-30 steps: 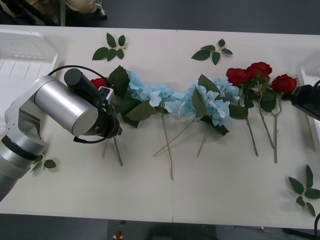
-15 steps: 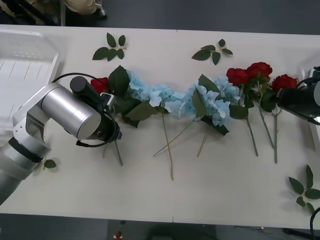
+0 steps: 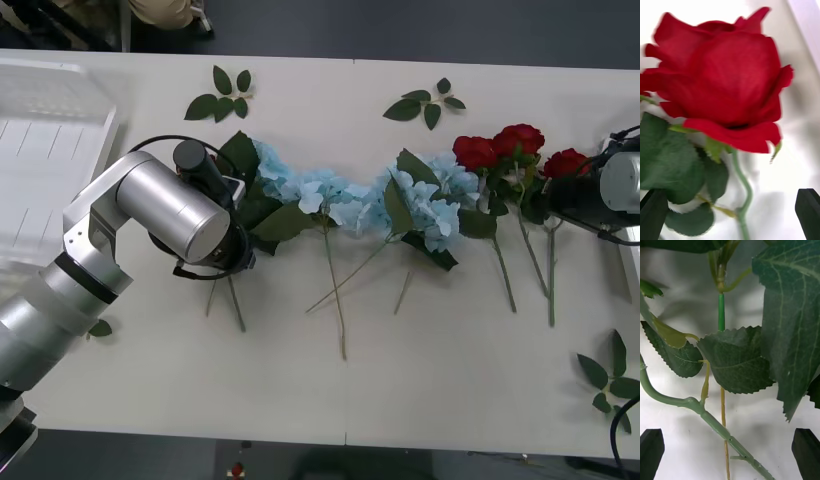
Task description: Put the red flowers into the right box and the blue flowers into the left box
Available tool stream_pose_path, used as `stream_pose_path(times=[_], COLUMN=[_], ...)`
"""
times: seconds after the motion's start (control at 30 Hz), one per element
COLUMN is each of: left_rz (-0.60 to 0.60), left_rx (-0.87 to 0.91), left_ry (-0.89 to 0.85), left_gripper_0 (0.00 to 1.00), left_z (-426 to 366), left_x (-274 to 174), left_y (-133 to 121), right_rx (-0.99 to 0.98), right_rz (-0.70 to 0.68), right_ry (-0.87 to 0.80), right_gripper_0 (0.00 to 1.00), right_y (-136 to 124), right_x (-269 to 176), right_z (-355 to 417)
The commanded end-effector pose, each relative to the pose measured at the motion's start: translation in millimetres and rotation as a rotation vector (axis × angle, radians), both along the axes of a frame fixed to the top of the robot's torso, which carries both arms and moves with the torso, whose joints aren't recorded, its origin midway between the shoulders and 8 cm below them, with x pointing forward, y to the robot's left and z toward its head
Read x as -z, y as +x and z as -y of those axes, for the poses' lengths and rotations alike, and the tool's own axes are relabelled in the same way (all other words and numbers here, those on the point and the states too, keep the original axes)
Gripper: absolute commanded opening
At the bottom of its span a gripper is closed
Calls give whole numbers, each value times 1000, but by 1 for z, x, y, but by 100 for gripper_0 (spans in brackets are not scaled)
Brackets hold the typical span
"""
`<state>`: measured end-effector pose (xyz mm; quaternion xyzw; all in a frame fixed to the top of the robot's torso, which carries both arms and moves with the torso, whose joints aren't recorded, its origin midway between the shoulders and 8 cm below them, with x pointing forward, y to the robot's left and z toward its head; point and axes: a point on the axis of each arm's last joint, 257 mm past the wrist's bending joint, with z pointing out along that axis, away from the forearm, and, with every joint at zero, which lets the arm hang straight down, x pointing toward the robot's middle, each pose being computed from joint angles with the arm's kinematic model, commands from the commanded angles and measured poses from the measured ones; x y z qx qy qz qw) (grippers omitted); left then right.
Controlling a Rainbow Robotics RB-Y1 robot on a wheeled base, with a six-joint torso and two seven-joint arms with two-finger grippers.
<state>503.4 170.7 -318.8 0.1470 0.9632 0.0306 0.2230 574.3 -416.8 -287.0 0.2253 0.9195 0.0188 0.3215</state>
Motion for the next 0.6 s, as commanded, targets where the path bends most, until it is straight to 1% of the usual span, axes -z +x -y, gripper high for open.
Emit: stream_pose_path(times=[0.03, 0.6], left_rz=[36, 2], left_rx=[54, 55], left_ry=[40, 26], left_gripper_0=[100, 99], left_z=[2, 4], left_x=[-10, 4], left_y=[11, 9], right_rx=[-6, -22], right_rz=[24, -40], right_ry=[-66, -97], right_gripper_0=[100, 100], right_y=[10, -1], right_x=[-19, 11], right_z=[10, 16])
